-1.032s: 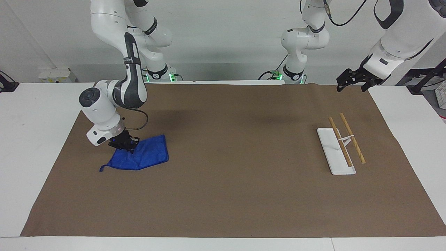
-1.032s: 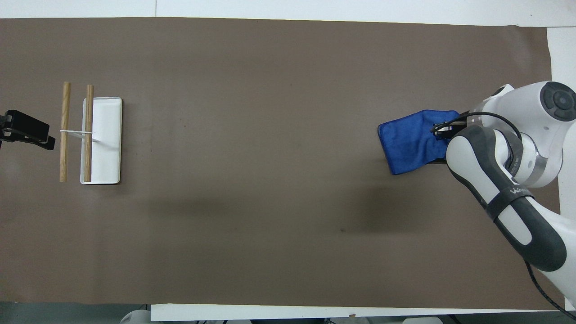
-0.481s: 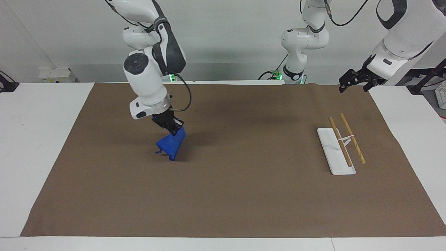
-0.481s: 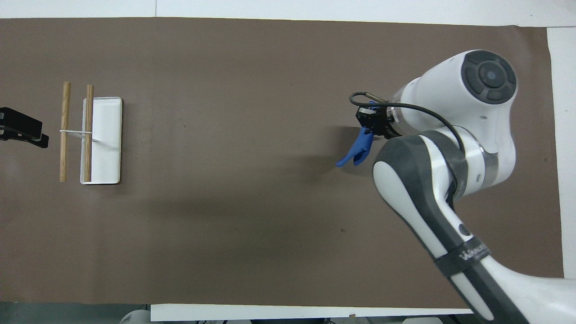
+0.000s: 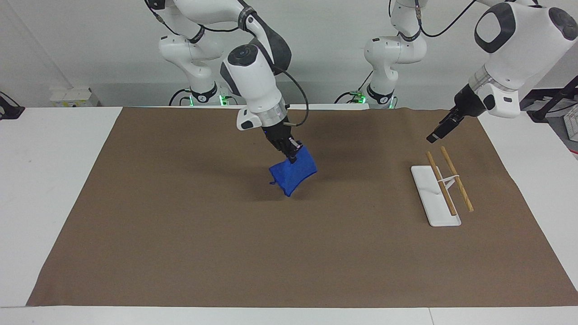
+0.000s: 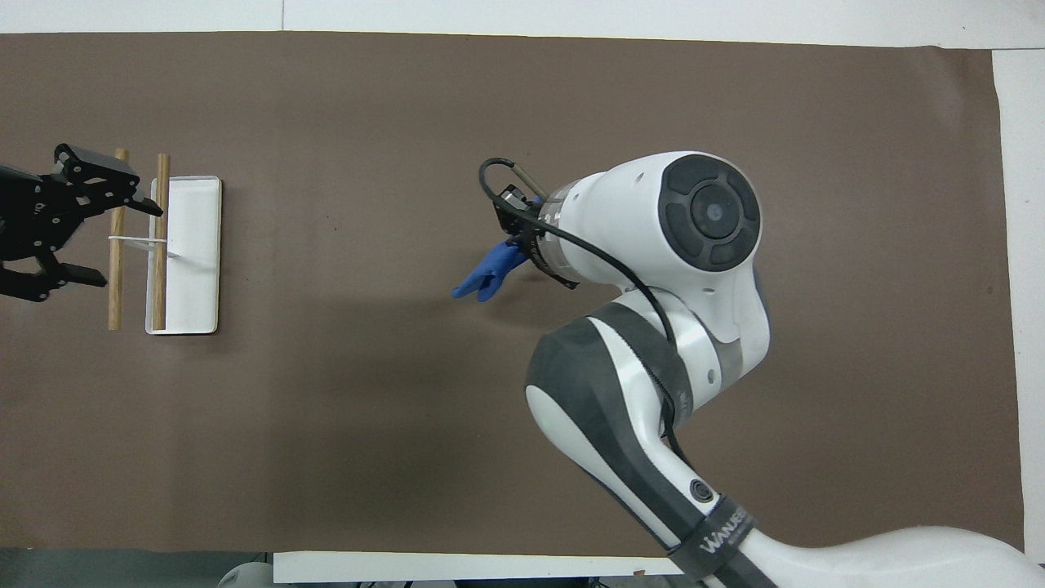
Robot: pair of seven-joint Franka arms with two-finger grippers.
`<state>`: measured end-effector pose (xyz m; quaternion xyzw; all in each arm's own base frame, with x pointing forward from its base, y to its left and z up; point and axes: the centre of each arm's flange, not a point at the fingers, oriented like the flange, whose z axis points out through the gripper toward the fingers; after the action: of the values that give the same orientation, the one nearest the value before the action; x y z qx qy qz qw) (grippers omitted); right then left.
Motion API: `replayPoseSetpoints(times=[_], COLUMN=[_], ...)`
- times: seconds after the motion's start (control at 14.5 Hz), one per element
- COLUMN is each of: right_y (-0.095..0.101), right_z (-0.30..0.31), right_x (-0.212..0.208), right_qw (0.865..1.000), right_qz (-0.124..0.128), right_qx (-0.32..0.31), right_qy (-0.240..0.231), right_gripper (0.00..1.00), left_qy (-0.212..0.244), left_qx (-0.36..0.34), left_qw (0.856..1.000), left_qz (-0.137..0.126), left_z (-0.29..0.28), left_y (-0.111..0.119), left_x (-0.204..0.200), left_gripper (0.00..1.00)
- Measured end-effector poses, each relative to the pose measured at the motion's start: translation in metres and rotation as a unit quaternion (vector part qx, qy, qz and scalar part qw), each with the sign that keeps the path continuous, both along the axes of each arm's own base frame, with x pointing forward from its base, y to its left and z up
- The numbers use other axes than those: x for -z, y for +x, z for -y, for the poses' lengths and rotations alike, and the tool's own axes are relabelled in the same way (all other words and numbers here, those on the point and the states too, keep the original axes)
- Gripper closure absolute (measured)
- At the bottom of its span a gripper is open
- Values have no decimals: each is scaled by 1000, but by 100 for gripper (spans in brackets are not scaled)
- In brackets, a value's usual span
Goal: Right arm passes towel to left arm to hang
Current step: 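Carry the towel toward the left gripper while the left gripper reaches out, then close the left gripper on the towel held by the right gripper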
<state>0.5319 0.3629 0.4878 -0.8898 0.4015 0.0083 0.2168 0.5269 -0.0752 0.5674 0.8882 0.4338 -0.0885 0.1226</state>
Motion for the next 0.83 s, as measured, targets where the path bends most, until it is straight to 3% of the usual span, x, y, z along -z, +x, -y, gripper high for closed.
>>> replayPoseSetpoints(times=[0.14, 0.34, 0.55, 0.83], right_y=[-6, -9, -5, -12], right_z=[-29, -65, -84, -102], right_x=[-15, -57, -85, -86], right_qw=[998, 985, 969, 961], right_qz=[-12, -45, -51, -57], right_qx=[44, 122, 167, 176], right_qy=[49, 117, 176, 207], right_gripper=[96, 96, 96, 96], left_qy=[-26, -30, -32, -60], left_qx=[-105, -154, -191, -230], left_qw=[994, 986, 980, 970], left_qz=[-27, -56, -55, -54], left_z=[8, 38, 62, 65], left_y=[-5, -27, -51, -56], left_x=[15, 37, 53, 52], left_gripper=[0, 0, 0, 0])
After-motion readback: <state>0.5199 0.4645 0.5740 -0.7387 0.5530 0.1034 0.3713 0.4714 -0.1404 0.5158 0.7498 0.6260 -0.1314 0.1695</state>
